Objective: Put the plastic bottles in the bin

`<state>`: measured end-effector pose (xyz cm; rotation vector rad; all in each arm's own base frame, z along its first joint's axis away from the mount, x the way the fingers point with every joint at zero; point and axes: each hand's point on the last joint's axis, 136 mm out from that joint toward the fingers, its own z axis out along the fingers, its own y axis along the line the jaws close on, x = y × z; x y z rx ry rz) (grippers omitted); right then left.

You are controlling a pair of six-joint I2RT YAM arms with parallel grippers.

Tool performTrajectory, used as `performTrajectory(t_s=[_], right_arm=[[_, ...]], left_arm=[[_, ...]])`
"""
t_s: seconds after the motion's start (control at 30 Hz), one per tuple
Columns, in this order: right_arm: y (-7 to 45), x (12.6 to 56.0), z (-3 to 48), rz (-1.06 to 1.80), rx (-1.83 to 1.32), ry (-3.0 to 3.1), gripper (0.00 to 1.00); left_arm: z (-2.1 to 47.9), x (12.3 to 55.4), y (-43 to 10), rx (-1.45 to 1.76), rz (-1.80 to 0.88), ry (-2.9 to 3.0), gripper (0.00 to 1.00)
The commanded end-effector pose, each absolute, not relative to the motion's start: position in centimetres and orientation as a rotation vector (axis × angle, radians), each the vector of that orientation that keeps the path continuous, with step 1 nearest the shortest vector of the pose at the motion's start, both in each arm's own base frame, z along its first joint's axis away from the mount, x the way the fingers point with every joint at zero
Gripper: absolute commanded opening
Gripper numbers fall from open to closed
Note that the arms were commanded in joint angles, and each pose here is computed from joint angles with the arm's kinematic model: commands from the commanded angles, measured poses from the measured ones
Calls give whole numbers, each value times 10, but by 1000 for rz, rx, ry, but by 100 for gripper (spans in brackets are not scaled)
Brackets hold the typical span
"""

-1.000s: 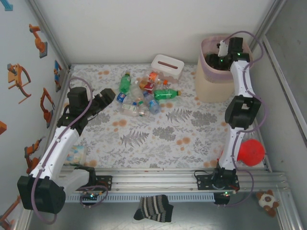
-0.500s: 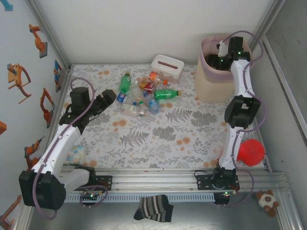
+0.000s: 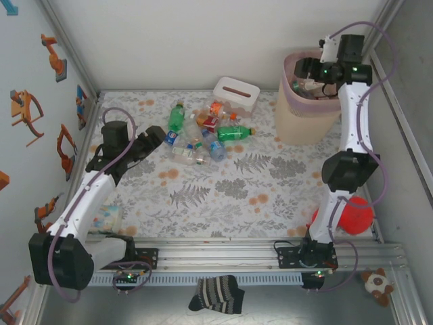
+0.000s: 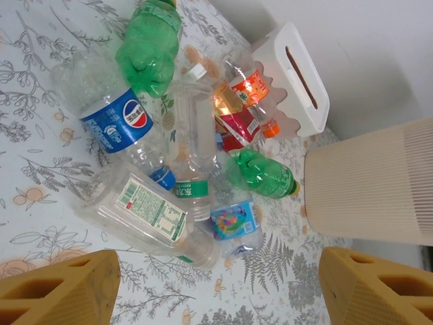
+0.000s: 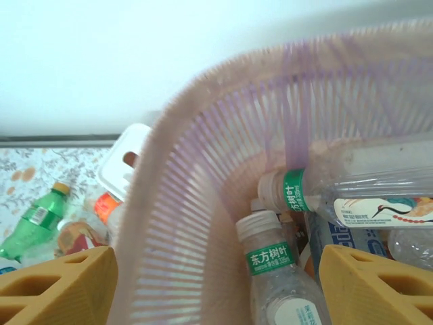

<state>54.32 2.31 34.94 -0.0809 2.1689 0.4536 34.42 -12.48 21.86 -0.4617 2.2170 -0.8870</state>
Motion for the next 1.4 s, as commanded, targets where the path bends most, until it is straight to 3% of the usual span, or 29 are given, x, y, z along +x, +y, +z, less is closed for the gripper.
performTrajectory(t_s=[0.0, 0.4, 0.83, 1.07, 1.37], right_arm=[[36, 524, 386, 481, -114, 2101, 76], [143, 475, 374, 529, -400, 2136, 72], [253, 445, 243, 484, -631, 2367, 66], [283, 438, 179, 458, -676, 2495, 65], [304, 435, 123, 403, -726, 2612, 64]], left_arm=[[240, 352, -131, -375, -894, 2194, 77], [239, 358, -112, -337, -793, 2277, 77], [234, 355, -66, -254, -705, 2300, 77], [223, 363, -60, -122, -607, 2272, 77], [223, 367, -62, -136, -672, 2235, 78]])
